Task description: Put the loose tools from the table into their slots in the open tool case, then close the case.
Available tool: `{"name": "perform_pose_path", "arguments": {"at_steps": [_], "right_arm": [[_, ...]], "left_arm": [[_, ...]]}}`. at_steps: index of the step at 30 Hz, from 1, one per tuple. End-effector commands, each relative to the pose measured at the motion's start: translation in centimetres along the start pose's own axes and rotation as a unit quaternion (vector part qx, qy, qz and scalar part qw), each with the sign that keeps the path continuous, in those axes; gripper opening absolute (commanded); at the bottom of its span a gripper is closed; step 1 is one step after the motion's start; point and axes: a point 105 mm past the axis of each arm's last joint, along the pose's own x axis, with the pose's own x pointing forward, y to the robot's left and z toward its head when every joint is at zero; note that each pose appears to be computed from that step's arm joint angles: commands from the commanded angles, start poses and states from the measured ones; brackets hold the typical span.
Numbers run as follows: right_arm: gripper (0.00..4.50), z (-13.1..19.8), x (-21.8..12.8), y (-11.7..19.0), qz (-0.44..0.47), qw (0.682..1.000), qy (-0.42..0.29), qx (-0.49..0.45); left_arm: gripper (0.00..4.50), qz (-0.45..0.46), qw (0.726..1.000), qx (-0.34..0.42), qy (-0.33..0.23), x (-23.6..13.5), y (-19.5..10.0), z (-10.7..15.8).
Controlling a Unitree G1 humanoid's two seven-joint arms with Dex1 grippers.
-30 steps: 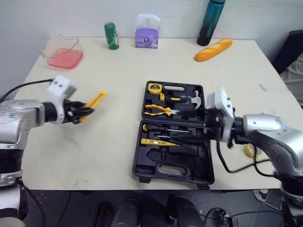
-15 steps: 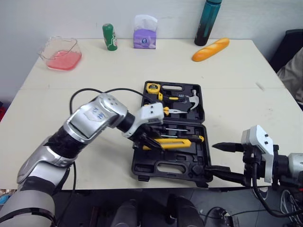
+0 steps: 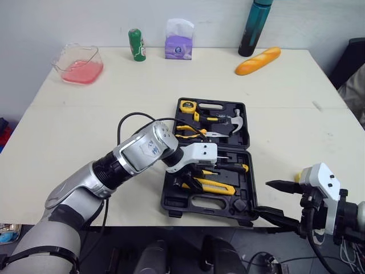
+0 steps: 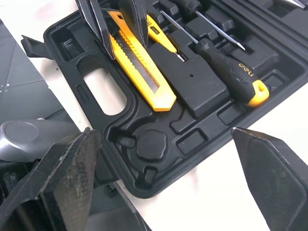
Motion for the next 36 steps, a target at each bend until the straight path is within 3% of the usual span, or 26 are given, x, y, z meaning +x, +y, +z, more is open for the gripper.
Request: {"name": "perform_pose_path", "arguments": {"at_steps": [1, 6, 9, 13, 16, 20, 24, 31, 36], "right_arm": [[4.50, 0.7, -0.2, 0.0, -0.004, 1.000, -0.010, -0.019], [4.50, 0.9, 0.0, -0.1, -0.003, 1.000, -0.013, -0.020], [4.50, 0.9, 0.0, -0.1, 0.001, 1.000, -0.012, -0.023], [4.50, 1.1, 0.1, 0.1, 0.009, 0.999, -0.015, -0.027], [4.50, 1.3, 0.2, 0.3, 0.015, 0.999, -0.022, -0.028], [4.50, 1.3, 0.5, 0.3, 0.018, 0.999, -0.023, -0.028], [4.50, 1.4, 1.0, 0.4, 0.022, 0.999, -0.025, -0.028], [4.50, 1.1, 1.4, 0.5, 0.024, 0.999, -0.019, -0.034], [4.50, 1.1, 1.7, 0.6, 0.028, 0.999, -0.017, -0.040]], "left_arm": [[1.24, 0.018, 1.000, 0.007, 0.004, -0.2, 0.4, -0.1], [1.24, 0.005, 1.000, -0.009, -0.007, 0.4, -0.3, 0.0], [2.62, 0.013, 0.999, -0.008, -0.028, 0.3, -0.2, 0.4], [4.34, 0.038, 0.993, 0.012, -0.112, -2.0, 0.6, 2.8], [4.45, 0.047, 0.974, 0.046, -0.216, -4.2, 0.9, 5.0], [4.45, 0.033, 0.959, 0.063, -0.274, -5.3, 1.0, 4.5], [3.20, -0.020, 0.958, 0.075, -0.278, -4.2, 0.0, 1.8], [0.04, -0.018, 0.966, 0.041, -0.255, -1.6, 0.3, -1.2], [0.04, -0.022, 0.968, 0.039, -0.246, -0.6, -0.2, -2.0]]}}
